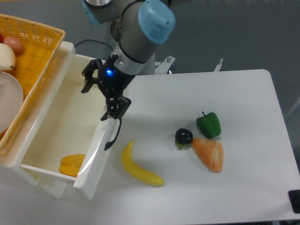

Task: Place the yellow pepper in the upper white drawer

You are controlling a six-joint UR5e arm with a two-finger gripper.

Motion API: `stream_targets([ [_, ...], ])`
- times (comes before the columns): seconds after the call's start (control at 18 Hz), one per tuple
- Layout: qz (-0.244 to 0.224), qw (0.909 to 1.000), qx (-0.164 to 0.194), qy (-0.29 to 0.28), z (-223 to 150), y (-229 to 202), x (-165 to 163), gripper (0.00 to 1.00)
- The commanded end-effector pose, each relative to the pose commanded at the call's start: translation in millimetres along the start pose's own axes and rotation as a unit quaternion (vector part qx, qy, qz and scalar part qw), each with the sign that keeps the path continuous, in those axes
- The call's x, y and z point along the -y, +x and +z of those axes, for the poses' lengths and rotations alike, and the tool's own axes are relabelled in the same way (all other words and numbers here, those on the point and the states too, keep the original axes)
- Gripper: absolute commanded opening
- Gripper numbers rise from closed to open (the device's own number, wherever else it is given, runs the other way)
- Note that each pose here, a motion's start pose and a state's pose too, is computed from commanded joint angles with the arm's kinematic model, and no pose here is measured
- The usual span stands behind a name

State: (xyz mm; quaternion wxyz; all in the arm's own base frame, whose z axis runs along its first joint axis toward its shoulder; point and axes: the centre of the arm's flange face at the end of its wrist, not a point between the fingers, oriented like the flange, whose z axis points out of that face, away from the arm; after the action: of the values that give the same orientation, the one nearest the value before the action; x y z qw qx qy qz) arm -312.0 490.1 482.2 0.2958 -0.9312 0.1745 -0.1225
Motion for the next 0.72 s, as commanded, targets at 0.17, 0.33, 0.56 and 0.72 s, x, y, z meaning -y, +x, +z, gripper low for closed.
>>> stream_targets([
  [0.17, 0.003, 0.9997, 0.025, -0.001, -7.2, -16.4, -8.6, 1.0],
  [0.33, 0.026, 0.9972, 0.056, -0.041, -5.0, -28.9, -17.0, 1.0],
  [0.56, 0.055, 0.9905, 0.079, -0.098, -3.4, -48.8, -39.8, 1.0],
  [0.72, 0.09, 0.9808, 0.085, -0.151, -4.3, -56.9, -53.8, 1.0],
])
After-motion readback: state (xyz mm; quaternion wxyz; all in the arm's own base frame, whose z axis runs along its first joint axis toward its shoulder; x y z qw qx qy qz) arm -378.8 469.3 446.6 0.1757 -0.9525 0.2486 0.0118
